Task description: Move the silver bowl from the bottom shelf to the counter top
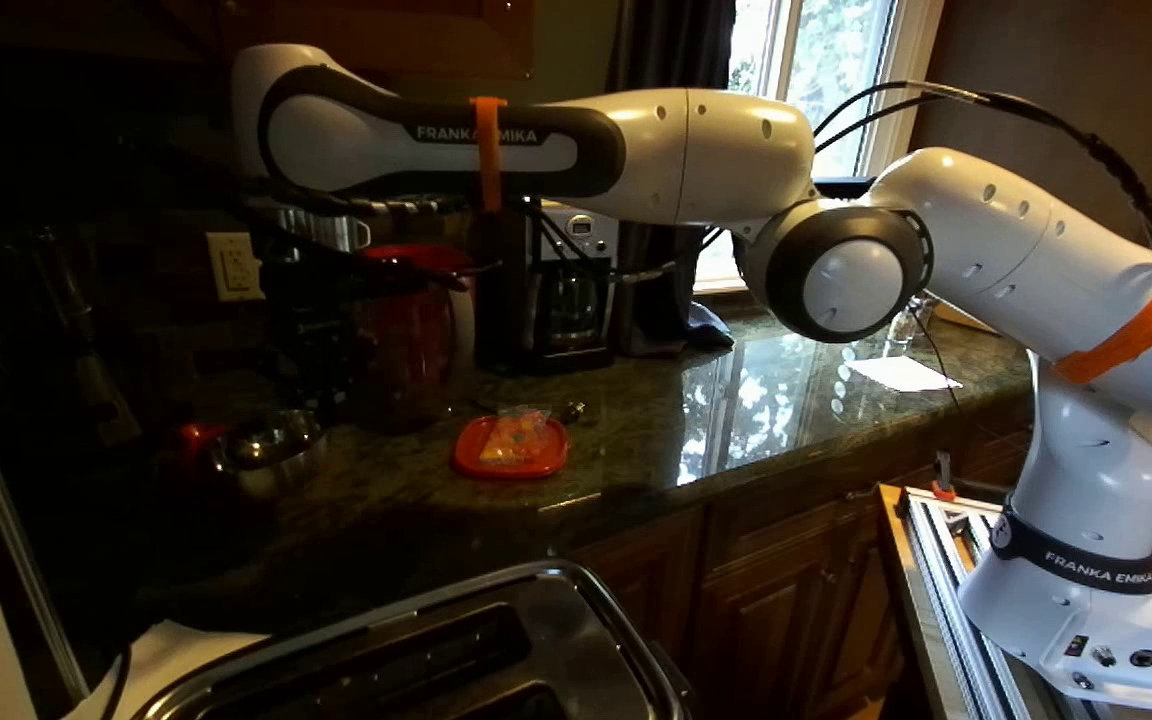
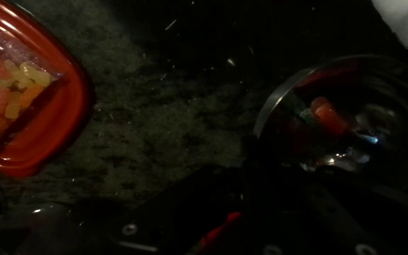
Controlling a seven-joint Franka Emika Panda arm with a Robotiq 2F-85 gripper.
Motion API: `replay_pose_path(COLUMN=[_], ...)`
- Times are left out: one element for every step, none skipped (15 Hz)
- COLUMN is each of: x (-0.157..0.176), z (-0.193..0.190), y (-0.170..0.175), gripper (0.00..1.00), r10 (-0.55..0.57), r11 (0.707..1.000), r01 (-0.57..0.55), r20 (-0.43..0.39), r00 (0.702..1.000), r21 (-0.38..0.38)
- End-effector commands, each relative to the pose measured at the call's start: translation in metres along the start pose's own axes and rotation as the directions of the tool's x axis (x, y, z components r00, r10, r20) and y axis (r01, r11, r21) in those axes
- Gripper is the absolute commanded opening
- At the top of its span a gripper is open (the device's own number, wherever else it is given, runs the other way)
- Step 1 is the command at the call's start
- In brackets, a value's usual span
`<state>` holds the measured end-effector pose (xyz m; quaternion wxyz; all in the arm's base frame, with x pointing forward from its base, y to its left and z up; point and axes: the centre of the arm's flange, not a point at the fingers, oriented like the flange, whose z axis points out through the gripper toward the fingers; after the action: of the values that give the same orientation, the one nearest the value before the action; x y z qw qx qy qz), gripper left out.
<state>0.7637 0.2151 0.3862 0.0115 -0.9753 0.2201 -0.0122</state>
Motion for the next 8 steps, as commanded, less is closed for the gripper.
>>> replay_pose_path(x=[-0.003,-0.003,-0.003,-0.003,-0.005,-0.006,-0.006,-0.007], z=[0.020,0.023,0.026,0.030,0.033,0.036,0.040,0.042], y=[-0.007,-0.009,-0.011,-0.012,-0.014,-0.016,-0.016,-0.016], gripper=[0.01,0.01,0.01,0.01,0.01,0.01,0.01,0.01], r10=[0.017,0.009,0.006,0.004,-0.004,-0.007,-0.011,-0.013], r11=[0.998,0.997,0.995,0.995,0.994,0.994,0.995,0.995], r01=[-0.018,-0.010,-0.008,-0.007,0.000,0.002,0.006,0.008], r20=[0.008,0.013,0.021,0.028,0.037,0.044,0.049,0.054], r00=[1.000,1.000,1.000,1.000,0.999,0.999,0.999,0.998], r21=[0.060,0.081,0.095,0.103,0.110,0.109,0.102,0.100])
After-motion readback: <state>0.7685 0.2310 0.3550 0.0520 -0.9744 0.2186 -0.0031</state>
